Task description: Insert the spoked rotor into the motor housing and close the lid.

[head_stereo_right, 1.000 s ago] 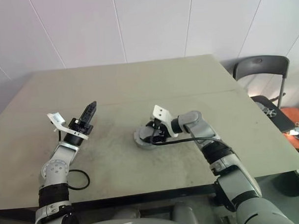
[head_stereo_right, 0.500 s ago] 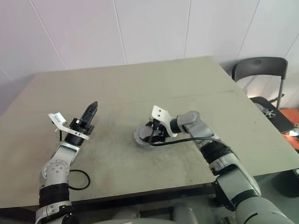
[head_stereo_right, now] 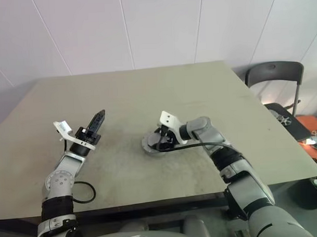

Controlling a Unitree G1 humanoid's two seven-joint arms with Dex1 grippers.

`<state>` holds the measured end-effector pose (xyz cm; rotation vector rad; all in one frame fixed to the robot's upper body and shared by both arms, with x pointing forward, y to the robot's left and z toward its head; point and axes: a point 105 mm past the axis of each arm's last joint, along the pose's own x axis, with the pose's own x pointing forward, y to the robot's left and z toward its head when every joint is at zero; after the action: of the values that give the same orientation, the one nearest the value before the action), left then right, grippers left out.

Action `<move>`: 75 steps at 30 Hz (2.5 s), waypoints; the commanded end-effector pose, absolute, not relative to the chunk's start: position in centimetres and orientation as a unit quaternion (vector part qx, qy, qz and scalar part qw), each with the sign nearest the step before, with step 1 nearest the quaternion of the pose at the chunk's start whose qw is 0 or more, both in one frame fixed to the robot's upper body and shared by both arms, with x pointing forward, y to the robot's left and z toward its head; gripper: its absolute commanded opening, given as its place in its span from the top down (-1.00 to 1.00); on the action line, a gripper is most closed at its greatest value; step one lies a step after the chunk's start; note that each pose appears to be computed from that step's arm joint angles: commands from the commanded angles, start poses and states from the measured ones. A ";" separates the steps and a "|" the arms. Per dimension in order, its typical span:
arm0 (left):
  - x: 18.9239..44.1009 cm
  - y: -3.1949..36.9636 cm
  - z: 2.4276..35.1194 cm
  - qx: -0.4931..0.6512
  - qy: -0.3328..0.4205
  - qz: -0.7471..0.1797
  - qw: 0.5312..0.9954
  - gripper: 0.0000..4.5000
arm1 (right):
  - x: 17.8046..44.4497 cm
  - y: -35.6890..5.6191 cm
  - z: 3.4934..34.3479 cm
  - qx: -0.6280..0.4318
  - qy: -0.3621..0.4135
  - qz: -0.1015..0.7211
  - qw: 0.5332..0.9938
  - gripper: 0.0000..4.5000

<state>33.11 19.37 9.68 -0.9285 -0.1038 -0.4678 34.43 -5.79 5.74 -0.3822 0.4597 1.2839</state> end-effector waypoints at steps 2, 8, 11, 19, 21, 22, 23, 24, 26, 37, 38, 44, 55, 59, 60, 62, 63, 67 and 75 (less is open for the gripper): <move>33.2 19.5 11.2 -0.429 -0.069 -0.235 0.869 -0.16 | 35.7 -10.8 3.1 -0.234 0.274 0.511 0.781 -0.44; 33.1 19.4 11.0 -0.431 -0.068 -0.234 0.869 -0.16 | 36.6 -12.3 3.7 -0.235 0.274 0.494 0.791 -0.44; 33.2 19.4 11.1 -0.431 -0.069 -0.234 0.869 -0.16 | 35.1 -12.2 2.9 -0.228 0.296 0.524 0.766 -0.44; 33.1 19.4 11.1 -0.430 -0.069 -0.234 0.869 -0.16 | 33.2 -12.3 1.3 -0.226 0.342 0.542 0.734 -0.44; 33.1 19.4 11.1 -0.430 -0.069 -0.234 0.869 -0.16 | 33.3 -12.6 1.2 -0.229 0.349 0.532 0.737 -0.44; 33.0 19.4 11.1 -0.430 -0.070 -0.234 0.869 -0.16 | 33.5 -12.7 1.1 -0.231 0.351 0.527 0.739 -0.44; 33.0 19.4 11.0 -0.430 -0.069 -0.233 0.869 -0.16 | 33.6 -12.9 1.0 -0.233 0.353 0.522 0.741 -0.44; 33.0 19.4 11.0 -0.430 -0.069 -0.233 0.869 -0.16 | 33.5 -13.0 0.8 -0.235 0.355 0.522 0.739 -0.44; 33.0 19.4 11.0 -0.430 -0.069 -0.232 0.870 -0.16 | 33.1 -12.8 0.7 -0.224 0.354 0.533 0.735 -0.44; 33.0 19.4 11.0 -0.430 -0.068 -0.232 0.870 -0.16 | 32.2 -11.0 1.8 -0.175 0.312 0.579 0.733 -0.44; 33.0 19.4 11.0 -0.430 -0.067 -0.232 0.870 -0.16 | 32.2 -10.7 2.4 -0.164 0.304 0.585 0.734 -0.44; 33.1 19.3 10.8 -0.430 -0.064 -0.232 0.870 -0.16 | 32.9 -8.7 7.8 -0.111 0.227 0.613 0.748 -0.44; 33.1 19.3 10.8 -0.431 -0.065 -0.230 0.870 -0.16 | 32.8 -7.9 12.4 -0.146 0.156 0.635 0.743 -0.44; 33.1 19.3 10.8 -0.432 -0.065 -0.230 0.870 -0.16 | 32.2 -7.4 13.3 -0.136 0.113 0.651 0.738 -0.44; 33.2 19.3 10.8 -0.432 -0.065 -0.230 0.870 -0.16 | 32.2 -7.5 13.0 -0.141 0.113 0.650 0.738 -0.44; 33.2 19.3 10.8 -0.432 -0.065 -0.231 0.870 -0.16 | 32.2 -7.5 12.5 -0.143 0.122 0.646 0.740 -0.44; 33.2 19.3 10.8 -0.432 -0.065 -0.231 0.870 -0.16 | 32.4 -7.8 11.9 -0.154 0.135 0.638 0.742 -0.44; 33.2 19.3 10.8 -0.431 -0.065 -0.231 0.870 -0.16 | 32.8 -8.5 10.6 -0.175 0.167 0.622 0.745 -0.44; 33.2 19.2 10.9 -0.430 -0.065 -0.232 0.870 -0.16 | 33.4 -9.5 10.0 -0.185 0.190 0.605 0.751 -0.44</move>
<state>33.04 19.20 9.40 -0.9271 -0.0891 -0.4596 32.68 -9.27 8.77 -0.3629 0.4520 1.3366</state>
